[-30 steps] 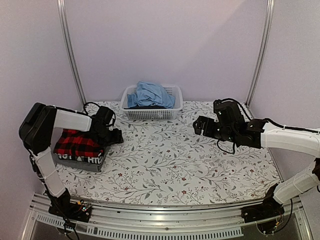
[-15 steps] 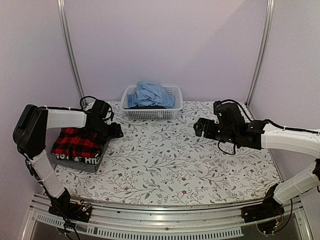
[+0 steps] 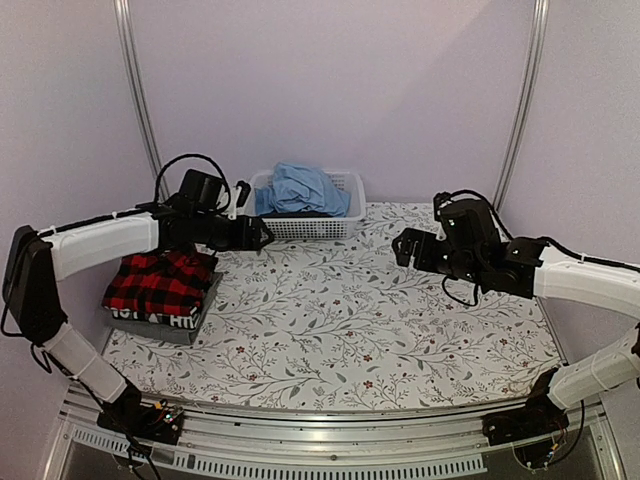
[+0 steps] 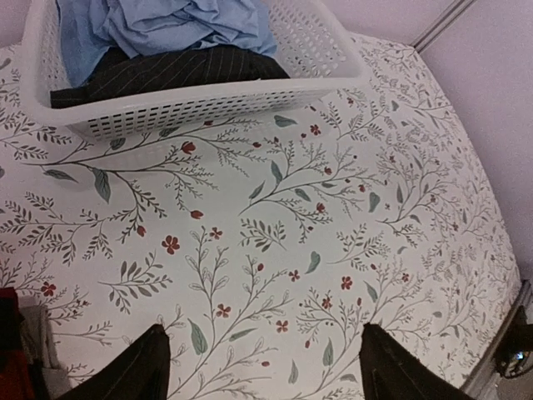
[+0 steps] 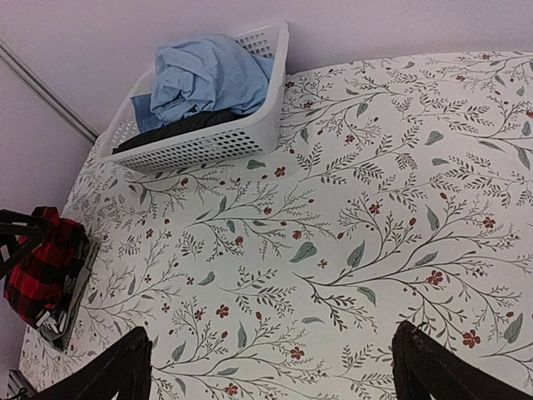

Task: Fold and stack the long sleeve shirts
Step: Reset both arms

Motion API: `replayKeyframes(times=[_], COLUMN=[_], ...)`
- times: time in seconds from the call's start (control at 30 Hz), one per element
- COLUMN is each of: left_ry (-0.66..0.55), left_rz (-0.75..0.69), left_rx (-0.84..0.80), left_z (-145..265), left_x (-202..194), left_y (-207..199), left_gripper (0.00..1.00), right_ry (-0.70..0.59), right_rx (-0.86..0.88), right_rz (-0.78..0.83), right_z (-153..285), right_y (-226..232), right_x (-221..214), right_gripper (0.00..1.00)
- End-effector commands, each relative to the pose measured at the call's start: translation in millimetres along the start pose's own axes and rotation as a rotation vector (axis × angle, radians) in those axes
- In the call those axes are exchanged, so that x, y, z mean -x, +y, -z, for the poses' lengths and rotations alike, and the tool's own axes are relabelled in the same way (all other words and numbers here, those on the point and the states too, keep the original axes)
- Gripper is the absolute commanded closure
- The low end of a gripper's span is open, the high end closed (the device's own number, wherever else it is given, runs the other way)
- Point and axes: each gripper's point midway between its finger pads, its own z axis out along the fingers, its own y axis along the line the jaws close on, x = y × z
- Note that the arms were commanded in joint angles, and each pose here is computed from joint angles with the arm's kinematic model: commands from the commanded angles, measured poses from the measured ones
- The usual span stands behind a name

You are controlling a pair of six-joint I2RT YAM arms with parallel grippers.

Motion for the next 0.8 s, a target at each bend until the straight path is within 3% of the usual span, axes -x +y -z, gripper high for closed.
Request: replayKeyframes(times=[0.0,0.23,0.33,0.43,0.6,0.77], left_ry=[-0.138,-0.252,-0.288,-0.325,-0.372,-0.394], left_rz=[-0.075,-0.108,-0.111,-0.113,-0.117,-0.102], left_rx=[-0.132,-0.211,-0.229,-0.243,-0.259,-0.26], left_z=[36,77,90,101,115,119], left_x=[37,49,49,48,49,49], left_y=[-42,-65,-68,-70,-72,-71], left_gripper=[0.21,0.17,0.09,0.07,0.01,0.0], right_ry=[-0.075,-0.118,-0.143,-0.169,-0.206,-0.241], right_rx=[0.011,0.053,0.069,0.08,0.08,0.069], right_rz=[0.01,0.024,0.024,0.018,0.005,-0.008], right_z=[15,31,40,50,65,76], right_y=[7,20,22,22,16,9], right_x=[30,52,62,69,76,81], right_gripper=[0.01,0.01,0.01,0.01,0.01,0.01])
